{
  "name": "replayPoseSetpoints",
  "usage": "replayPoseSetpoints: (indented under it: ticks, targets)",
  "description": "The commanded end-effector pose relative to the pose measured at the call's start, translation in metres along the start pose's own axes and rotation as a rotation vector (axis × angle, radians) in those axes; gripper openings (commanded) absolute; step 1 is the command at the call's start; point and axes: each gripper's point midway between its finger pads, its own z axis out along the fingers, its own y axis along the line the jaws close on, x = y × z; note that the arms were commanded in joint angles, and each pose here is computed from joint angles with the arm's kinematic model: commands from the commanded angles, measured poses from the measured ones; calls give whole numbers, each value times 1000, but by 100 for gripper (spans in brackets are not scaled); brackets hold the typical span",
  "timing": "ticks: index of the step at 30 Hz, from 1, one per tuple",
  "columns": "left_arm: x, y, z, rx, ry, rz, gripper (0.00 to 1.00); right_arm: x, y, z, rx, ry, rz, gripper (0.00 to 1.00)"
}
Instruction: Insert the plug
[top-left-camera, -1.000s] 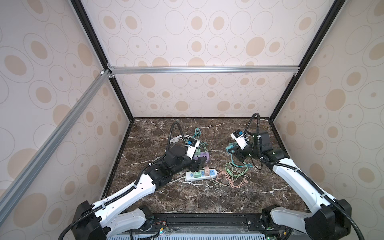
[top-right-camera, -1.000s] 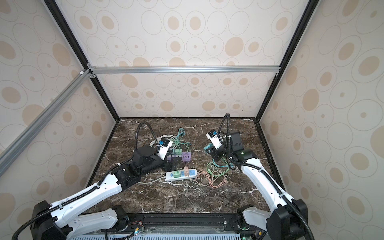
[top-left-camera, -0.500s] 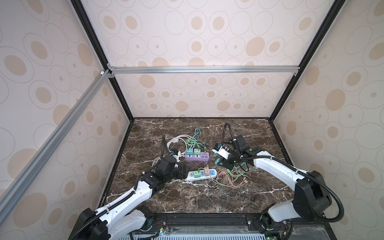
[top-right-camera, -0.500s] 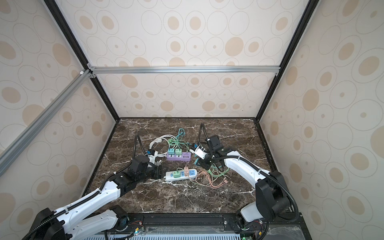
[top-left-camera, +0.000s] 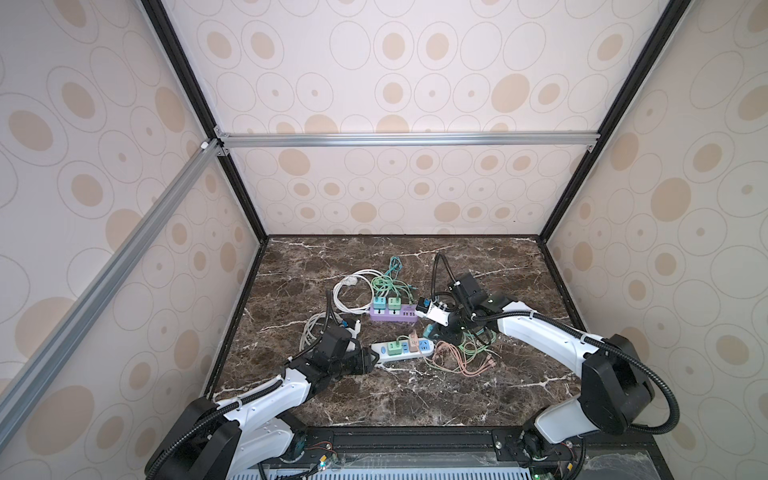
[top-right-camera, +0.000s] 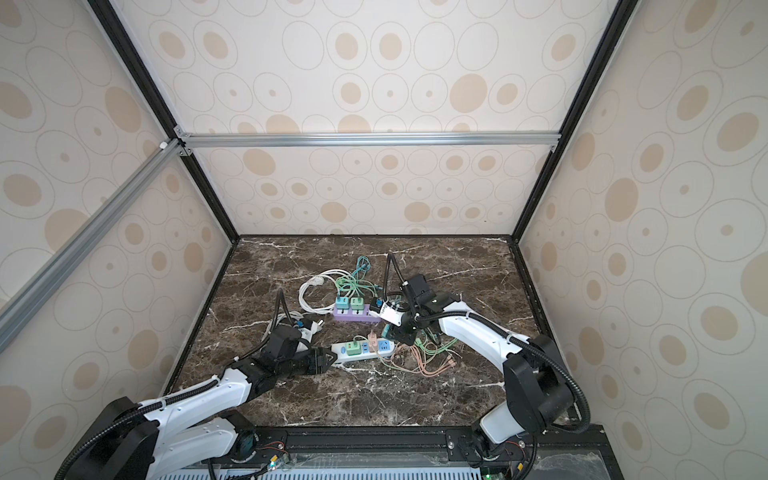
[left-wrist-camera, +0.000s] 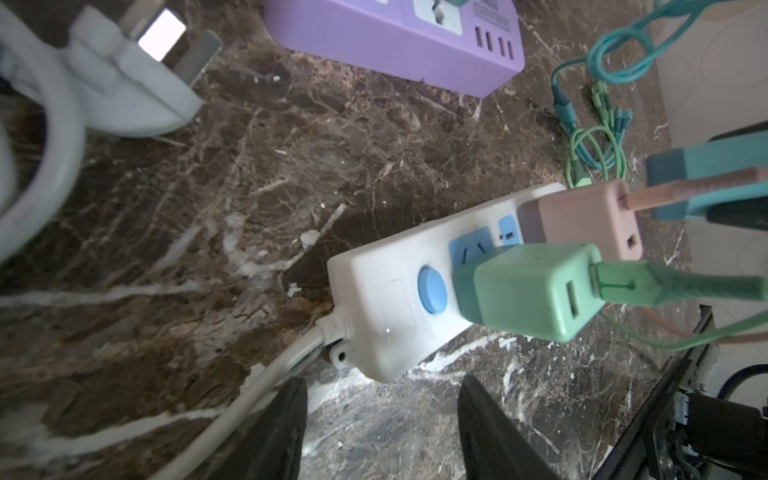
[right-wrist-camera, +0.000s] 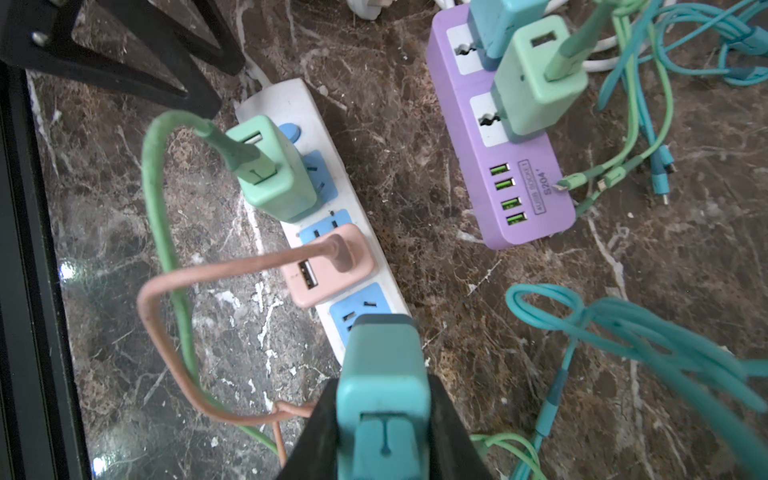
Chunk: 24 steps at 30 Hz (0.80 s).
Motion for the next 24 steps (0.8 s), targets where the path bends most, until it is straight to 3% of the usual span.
replayPoseSetpoints:
  ticks: [1, 24]
  targets:
    - [-7, -6, 2, 40, -26, -22, 54, 1, 3, 0, -7, 26, -59, 19]
    - [-9, 18, 28, -38, -8, -38, 26, 7, 10, 14, -40, 100, -133, 18]
